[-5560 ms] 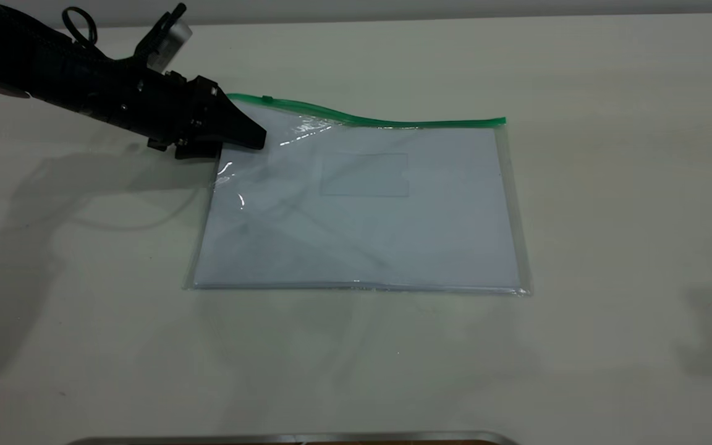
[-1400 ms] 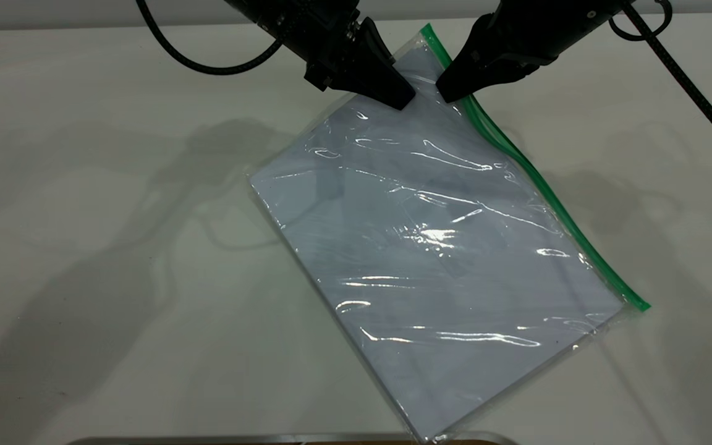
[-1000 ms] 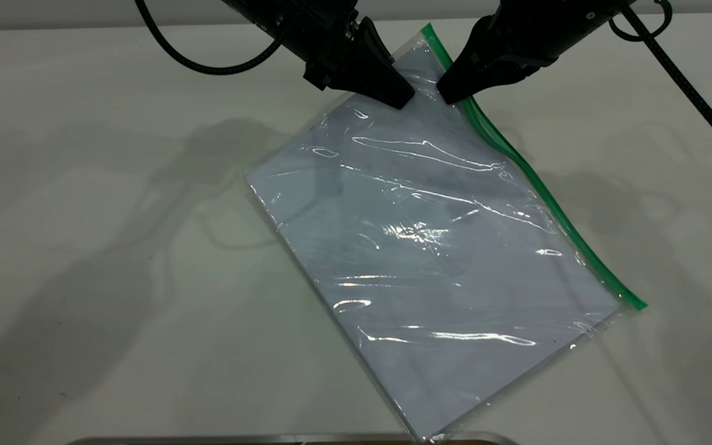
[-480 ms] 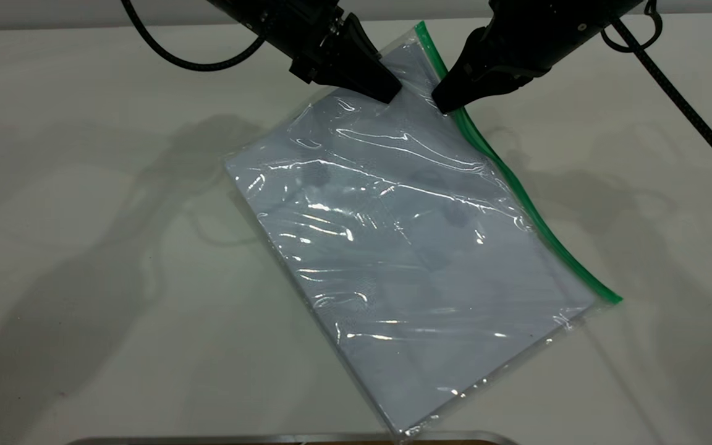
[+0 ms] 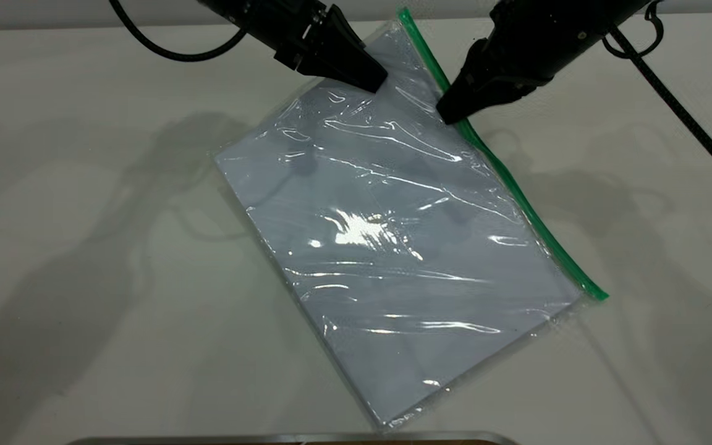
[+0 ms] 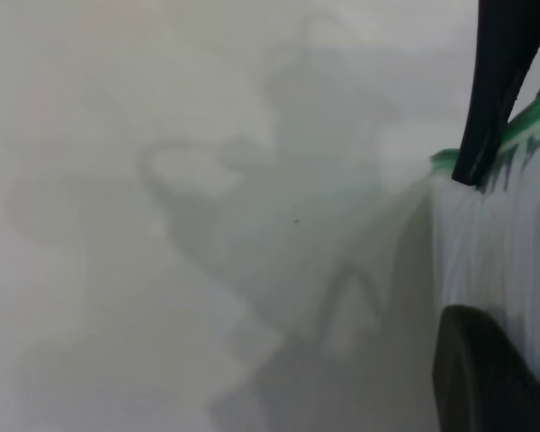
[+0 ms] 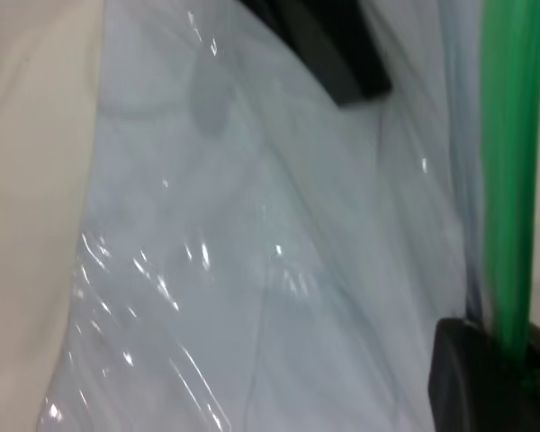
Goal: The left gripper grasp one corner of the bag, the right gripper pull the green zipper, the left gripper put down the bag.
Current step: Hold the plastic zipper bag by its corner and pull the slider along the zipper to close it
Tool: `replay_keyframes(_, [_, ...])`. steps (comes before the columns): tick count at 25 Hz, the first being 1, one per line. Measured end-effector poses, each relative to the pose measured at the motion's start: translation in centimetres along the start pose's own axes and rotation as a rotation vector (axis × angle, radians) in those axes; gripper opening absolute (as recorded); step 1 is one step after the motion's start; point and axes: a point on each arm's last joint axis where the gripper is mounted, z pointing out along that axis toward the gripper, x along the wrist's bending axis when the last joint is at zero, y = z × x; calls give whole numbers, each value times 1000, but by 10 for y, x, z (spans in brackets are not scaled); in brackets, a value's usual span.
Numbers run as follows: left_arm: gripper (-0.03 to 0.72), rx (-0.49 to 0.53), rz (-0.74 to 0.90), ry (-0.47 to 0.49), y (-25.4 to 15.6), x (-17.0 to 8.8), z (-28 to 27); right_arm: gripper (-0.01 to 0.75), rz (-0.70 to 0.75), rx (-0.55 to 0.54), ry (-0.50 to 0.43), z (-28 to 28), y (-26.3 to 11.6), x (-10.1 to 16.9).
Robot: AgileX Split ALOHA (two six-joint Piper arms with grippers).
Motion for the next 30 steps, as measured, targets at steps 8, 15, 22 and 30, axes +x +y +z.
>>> replay_keyframes(8, [50,11,-43,93,-16,15,-27,41,-24,164,-15,15,-29,-7])
replay_keyframes(15, [50,22,-40,95,-16,14,-26,43,1,289,-51,12,-40,-10])
replay_keyframes(22, [50,28,-47,105,-15,15,-24,48,86,437,-83,-1,-59,-24])
replay_keyframes(30, [50,50,-45,128,-19,18,-28,51,160,506,-78,-12,-72,-35])
